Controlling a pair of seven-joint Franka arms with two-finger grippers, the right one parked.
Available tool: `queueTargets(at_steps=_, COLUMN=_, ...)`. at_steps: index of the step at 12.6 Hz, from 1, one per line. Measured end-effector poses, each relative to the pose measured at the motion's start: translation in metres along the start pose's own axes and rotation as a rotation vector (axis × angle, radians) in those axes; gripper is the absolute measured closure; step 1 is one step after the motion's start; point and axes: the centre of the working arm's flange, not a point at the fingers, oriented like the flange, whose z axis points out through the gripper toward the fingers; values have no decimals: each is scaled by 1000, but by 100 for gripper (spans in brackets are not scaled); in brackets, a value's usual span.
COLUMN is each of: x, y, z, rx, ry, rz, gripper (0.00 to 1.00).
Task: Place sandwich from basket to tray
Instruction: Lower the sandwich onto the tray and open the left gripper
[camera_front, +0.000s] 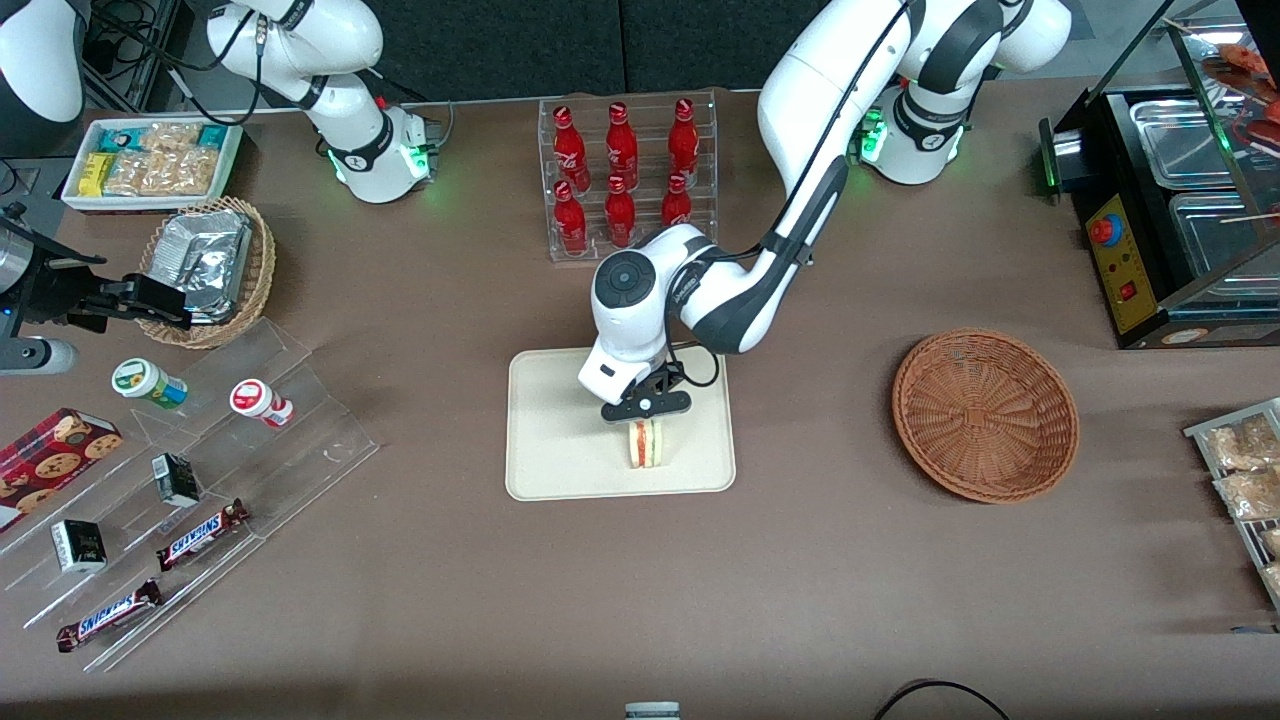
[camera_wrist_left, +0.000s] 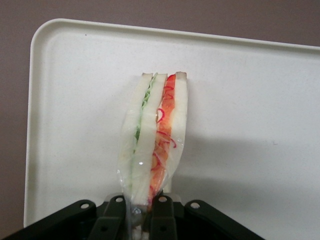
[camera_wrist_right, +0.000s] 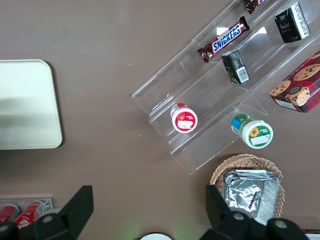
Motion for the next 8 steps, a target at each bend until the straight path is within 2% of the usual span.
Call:
queueTargets(at_steps=1, x=1, y=0, z=0, rx=-1, ry=2, rz=-1, gripper=77)
queueTargets(at_steps=8, x=8, y=6, z=-31, rx=-30, ry=26, rz=-8, gripper=1)
